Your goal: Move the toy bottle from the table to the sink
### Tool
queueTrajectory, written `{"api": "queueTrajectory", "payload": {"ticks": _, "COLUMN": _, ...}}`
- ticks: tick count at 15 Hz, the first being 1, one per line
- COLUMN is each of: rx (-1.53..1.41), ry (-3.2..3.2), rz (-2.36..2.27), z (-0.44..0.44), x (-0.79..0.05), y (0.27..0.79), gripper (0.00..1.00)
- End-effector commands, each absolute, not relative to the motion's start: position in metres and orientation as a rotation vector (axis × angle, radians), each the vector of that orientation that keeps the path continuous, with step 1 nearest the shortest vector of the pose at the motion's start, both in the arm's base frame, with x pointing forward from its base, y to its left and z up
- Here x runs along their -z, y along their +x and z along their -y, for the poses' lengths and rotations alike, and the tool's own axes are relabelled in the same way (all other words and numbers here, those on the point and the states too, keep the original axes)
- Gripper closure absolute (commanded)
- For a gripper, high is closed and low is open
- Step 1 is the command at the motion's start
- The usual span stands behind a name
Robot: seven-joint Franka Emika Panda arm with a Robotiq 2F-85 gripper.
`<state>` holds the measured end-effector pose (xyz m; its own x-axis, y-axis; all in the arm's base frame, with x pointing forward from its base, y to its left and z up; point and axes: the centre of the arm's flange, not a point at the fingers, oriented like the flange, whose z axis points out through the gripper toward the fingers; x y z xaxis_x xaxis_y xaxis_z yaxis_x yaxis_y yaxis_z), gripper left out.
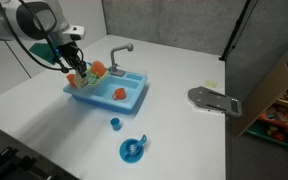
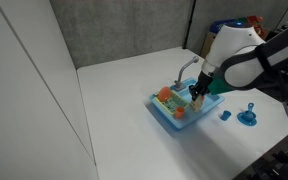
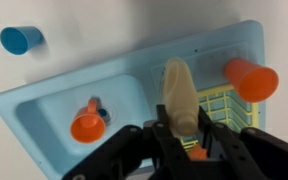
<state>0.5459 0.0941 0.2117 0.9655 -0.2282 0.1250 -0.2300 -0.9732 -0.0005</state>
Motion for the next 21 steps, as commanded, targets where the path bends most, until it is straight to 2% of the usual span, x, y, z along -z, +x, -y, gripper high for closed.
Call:
{"api": "queueTrajectory", "payload": {"ticks": 1, "rx": -0.207, "ry": 3.097, "rz": 0.341, "z": -0.099, "x": -0.206, "y": 0.560, "gripper": 0.90}}
{"api": "queueTrajectory", "payload": {"ticks": 15, "rx": -0.161, "ry": 3.086, "rz": 0.346, "z": -0.097, "x": -0.184, "y": 0.568, "gripper": 0.89}}
{"api": "queueTrajectory", "payload": {"ticks": 16, "rx": -0.160, "ry": 3.087, "rz": 0.347, "z": -0.097, "x": -0.183, "y": 0.568, "gripper": 0.69}}
{"api": "queueTrajectory", "payload": {"ticks": 17, "rx": -0.161, "ry": 3.087, "rz": 0.347, "z": -0.097, "x": -0.183, "y": 0.568, "gripper": 0.44}}
{"api": "queueTrajectory", "payload": {"ticks": 18, "rx": -0.164, "ry": 3.088, "rz": 0.345, "z": -0.097, "x": -0.184, "y": 0.568, "gripper": 0.44}}
{"api": "queueTrajectory", "payload": {"ticks": 21, "rx": -0.169, "ry": 3.091, "rz": 0.341, "z": -0.096, "x": -0.188, "y": 0.565, "gripper": 0.23}}
